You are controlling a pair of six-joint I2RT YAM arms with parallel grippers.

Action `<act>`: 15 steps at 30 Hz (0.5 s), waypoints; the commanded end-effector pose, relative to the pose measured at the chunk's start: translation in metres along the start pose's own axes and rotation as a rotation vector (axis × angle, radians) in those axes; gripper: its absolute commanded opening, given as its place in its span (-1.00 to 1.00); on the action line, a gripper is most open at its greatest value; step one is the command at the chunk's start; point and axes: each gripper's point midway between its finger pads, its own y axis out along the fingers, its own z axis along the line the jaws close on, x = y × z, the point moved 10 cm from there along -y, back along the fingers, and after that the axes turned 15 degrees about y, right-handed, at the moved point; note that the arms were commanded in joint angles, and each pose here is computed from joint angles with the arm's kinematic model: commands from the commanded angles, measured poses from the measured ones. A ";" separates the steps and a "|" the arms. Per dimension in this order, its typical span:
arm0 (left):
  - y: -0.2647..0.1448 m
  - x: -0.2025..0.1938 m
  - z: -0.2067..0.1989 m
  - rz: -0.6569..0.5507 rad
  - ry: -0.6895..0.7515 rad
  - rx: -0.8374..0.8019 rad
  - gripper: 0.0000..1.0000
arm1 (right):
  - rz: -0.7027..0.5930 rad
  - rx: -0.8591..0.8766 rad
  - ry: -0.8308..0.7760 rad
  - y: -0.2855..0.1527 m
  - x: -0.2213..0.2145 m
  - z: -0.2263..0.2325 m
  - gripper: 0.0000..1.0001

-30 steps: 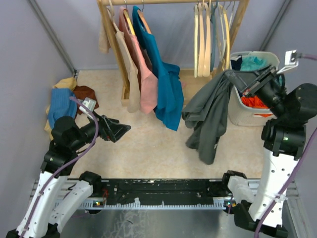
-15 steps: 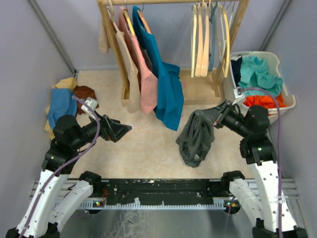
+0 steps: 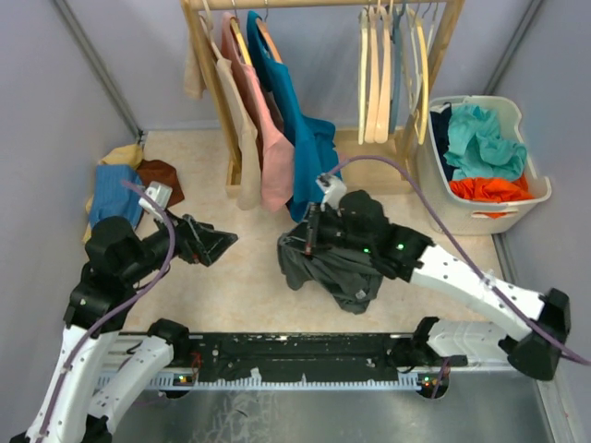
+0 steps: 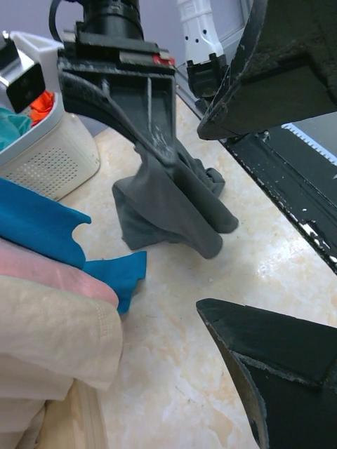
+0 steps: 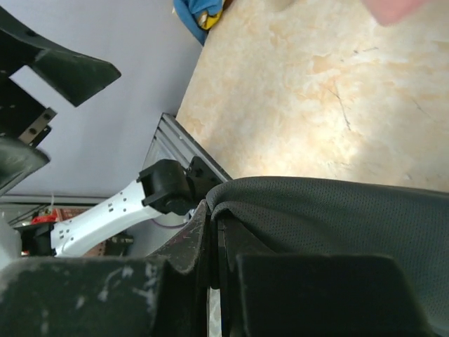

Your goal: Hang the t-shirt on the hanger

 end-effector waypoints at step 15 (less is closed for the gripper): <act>-0.066 0.049 -0.026 -0.157 0.111 0.120 0.99 | 0.277 0.078 -0.256 0.115 -0.033 0.066 -0.16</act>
